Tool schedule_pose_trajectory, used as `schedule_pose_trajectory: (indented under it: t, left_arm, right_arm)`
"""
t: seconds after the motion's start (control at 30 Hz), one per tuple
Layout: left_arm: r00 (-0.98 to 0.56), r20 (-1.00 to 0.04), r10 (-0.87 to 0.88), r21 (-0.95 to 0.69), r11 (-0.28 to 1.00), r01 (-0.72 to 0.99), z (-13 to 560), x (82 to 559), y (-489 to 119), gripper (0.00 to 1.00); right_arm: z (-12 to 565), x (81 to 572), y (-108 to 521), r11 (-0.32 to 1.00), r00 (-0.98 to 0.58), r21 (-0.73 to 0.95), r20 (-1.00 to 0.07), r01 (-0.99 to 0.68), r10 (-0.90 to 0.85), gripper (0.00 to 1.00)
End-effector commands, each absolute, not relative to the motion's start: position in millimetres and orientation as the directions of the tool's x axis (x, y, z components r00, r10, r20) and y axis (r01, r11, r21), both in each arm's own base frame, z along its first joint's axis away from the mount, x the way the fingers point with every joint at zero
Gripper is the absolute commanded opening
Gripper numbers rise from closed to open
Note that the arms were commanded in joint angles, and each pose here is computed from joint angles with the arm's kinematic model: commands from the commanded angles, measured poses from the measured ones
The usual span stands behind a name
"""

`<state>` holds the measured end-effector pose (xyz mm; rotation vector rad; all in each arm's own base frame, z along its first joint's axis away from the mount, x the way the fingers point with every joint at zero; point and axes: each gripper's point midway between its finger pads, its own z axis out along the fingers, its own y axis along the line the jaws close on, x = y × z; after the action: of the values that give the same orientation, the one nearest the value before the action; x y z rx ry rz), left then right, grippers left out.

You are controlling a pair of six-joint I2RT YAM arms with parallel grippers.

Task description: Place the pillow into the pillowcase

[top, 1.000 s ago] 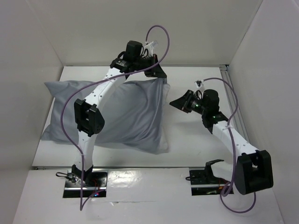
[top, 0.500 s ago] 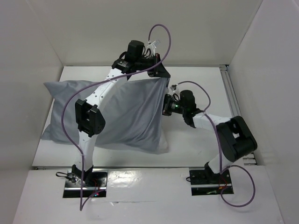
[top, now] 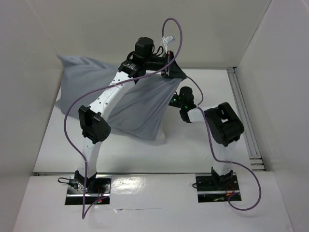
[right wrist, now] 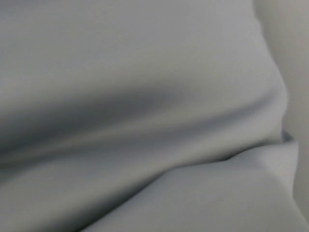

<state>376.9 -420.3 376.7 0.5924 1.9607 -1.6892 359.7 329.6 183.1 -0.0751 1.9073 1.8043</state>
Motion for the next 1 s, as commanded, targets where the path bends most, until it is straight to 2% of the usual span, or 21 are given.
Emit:
schedule_pose_trajectory:
  t: [0.0,0.1,0.23,0.27,0.3,0.33,0.37,0.4,0.43,0.47,0.5,0.53,0.67,0.7,0.73,0.9,0.97]
  left_arm:
    - [-0.682,-0.731,0.020,-0.681,-0.094,0.727,461,315,-420,0.00]
    - [-0.722,-0.691,0.043,-0.723,-0.056,0.688,441,320,-423,0.00]
    - [-0.747,-0.665,-0.001,-0.746,0.036,0.665,421,353,-408,0.00]
    - [-0.743,-0.669,-0.007,-0.743,0.050,0.668,419,355,-408,0.00]
    - [-0.736,-0.676,-0.033,-0.736,0.085,0.671,412,370,-405,0.00]
    - [-0.757,-0.653,-0.033,-0.753,0.131,0.644,398,379,-402,0.00]
    - [-0.756,-0.653,-0.043,-0.751,0.160,0.640,394,383,-402,0.00]
    - [-0.750,-0.660,-0.049,-0.744,0.187,0.642,385,390,-403,0.00]
    - [-0.755,-0.653,-0.059,-0.748,0.206,0.631,379,399,-400,0.00]
    - [-0.756,-0.652,-0.054,-0.748,0.211,0.630,376,399,-400,0.02]
    - [-0.775,-0.630,-0.043,-0.762,0.223,0.608,365,402,-401,0.10]
    - [-0.759,-0.649,-0.045,-0.744,0.245,0.622,361,408,-402,0.23]
    - [-0.763,-0.646,-0.029,-0.740,0.269,0.616,350,411,-401,0.74]
    - [-0.772,-0.635,-0.017,-0.748,0.263,0.609,348,407,-401,0.96]
    - [-0.772,-0.636,-0.005,-0.746,0.260,0.613,346,405,-401,1.00]
    - [-0.711,-0.703,0.005,-0.687,0.251,0.682,375,387,-389,1.00]
    - [-0.678,-0.735,0.020,-0.639,0.312,0.703,376,382,-377,1.00]
  right_arm:
    - [191,360,349,0.003,-0.877,0.903,-0.417,-0.429,0.240,0.19]
    - [190,352,340,-0.027,-0.890,0.915,-0.383,-0.402,0.248,0.19]
    - [194,339,305,0.041,-0.874,0.925,-0.371,-0.378,0.314,0.34]
    - [192,337,297,0.067,-0.871,0.928,-0.367,-0.365,0.328,0.45]
    - [187,339,286,0.116,-0.850,0.914,-0.404,-0.389,0.338,0.50]
    - [181,334,275,0.188,-0.864,0.931,-0.361,-0.313,0.351,0.58]
    - [173,335,266,0.255,-0.860,0.924,-0.363,-0.284,0.358,0.59]
    - [164,339,253,0.358,-0.827,0.877,-0.443,-0.320,0.346,0.63]
    - [154,337,238,0.483,-0.835,0.850,-0.412,-0.209,0.364,0.64]
    - [152,338,226,0.549,-0.822,0.813,-0.439,-0.191,0.364,0.64]
    - [152,336,218,0.604,-0.806,0.769,-0.485,-0.209,0.339,0.66]
    - [153,332,199,0.655,-0.793,0.741,-0.485,-0.149,0.368,0.68]
    - [161,321,162,0.711,-0.765,0.698,-0.505,-0.088,0.400,0.71]
    - [162,317,160,0.716,-0.764,0.693,-0.503,-0.079,0.403,0.71]
    - [163,316,151,0.724,-0.757,0.686,-0.508,-0.067,0.411,0.71]
    - [165,301,131,0.759,-0.729,0.651,-0.524,-0.010,0.440,0.71]
    - [168,296,126,0.764,-0.726,0.645,-0.529,-0.007,0.440,0.71]
